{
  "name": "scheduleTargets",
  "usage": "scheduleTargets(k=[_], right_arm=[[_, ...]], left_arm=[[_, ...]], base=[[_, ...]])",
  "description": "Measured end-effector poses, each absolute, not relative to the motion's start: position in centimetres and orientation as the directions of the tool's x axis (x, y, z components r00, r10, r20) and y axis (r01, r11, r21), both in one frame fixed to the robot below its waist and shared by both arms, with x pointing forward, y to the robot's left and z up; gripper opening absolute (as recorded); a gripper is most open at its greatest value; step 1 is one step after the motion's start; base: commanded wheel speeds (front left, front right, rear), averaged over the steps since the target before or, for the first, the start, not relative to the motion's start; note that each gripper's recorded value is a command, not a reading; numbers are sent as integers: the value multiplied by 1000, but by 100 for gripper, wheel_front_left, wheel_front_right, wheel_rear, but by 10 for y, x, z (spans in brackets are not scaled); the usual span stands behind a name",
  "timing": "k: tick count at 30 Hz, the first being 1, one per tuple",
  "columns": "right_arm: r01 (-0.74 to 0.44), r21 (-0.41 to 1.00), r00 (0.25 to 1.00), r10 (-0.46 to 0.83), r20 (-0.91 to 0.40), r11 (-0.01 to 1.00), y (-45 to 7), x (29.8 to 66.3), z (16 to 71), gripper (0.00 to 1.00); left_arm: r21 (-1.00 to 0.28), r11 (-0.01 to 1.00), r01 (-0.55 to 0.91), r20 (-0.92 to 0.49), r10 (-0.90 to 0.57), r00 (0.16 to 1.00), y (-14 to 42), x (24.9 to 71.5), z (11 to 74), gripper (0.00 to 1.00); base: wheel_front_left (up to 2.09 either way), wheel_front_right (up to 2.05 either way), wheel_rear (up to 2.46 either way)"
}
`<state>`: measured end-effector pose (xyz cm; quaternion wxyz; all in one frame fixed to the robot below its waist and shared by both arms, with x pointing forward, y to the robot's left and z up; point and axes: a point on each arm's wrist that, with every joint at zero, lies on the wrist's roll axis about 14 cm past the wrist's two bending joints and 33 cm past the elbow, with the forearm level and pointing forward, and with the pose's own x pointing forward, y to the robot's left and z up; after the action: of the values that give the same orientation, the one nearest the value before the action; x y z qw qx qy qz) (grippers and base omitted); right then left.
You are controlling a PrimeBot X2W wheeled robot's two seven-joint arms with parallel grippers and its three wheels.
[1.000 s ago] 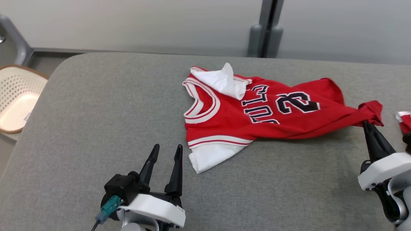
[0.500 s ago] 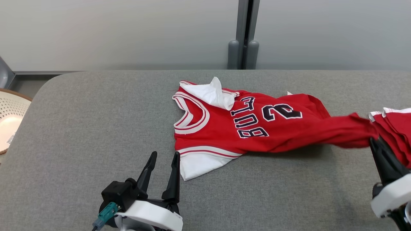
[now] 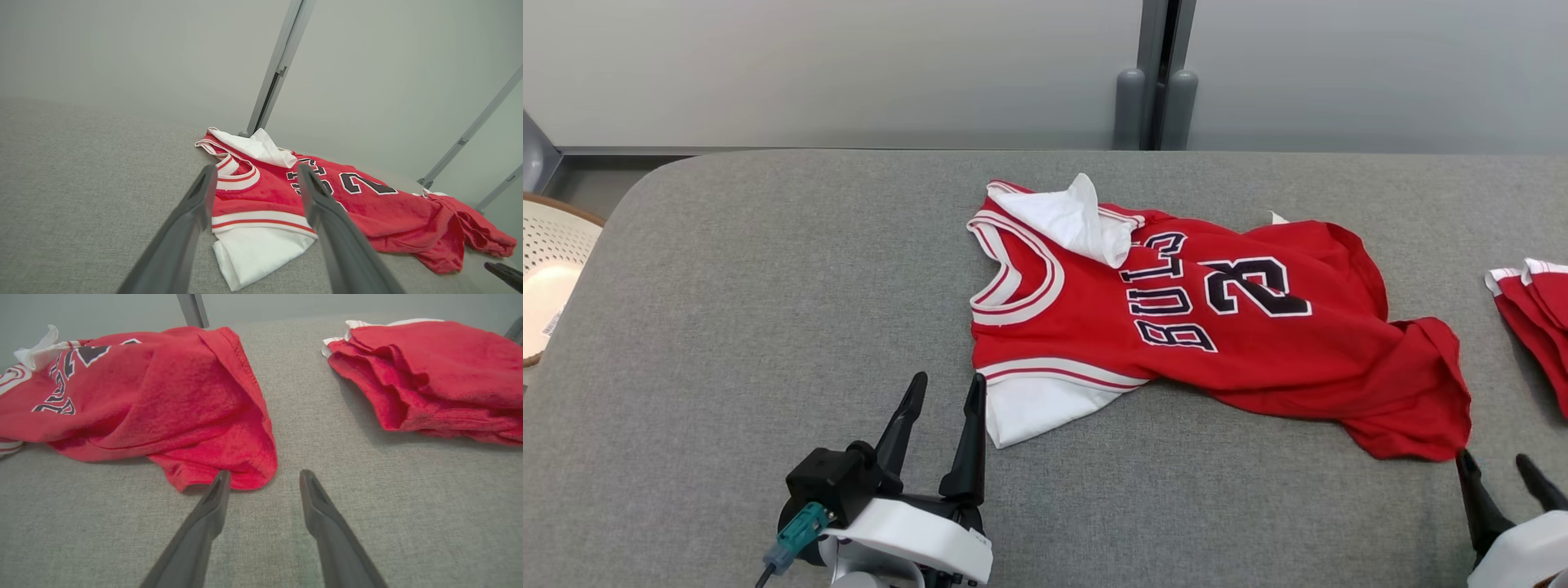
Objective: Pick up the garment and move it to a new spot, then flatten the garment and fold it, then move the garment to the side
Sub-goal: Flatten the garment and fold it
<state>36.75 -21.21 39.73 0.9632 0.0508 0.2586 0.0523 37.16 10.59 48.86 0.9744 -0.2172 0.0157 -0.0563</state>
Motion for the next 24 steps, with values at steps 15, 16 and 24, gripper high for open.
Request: scheduleTargets(k=[15,16,24], right_arm=[[-44,156,992,62,-111,987,-206,387,462,100],[-44,156,992,61,-108,987,-206,386,462,100],[-43,158,995,57,-87,986,-207,390,465,100]], left_arm=[[-419,898,136,14,-144,990,98,372,495,100],[-419,897,139,15,-146,989,97,372,495,100],[-398,905,148,-64,-189,980,85,367,469,100]], base=[[0,0,0],[0,0,0],[0,0,0]])
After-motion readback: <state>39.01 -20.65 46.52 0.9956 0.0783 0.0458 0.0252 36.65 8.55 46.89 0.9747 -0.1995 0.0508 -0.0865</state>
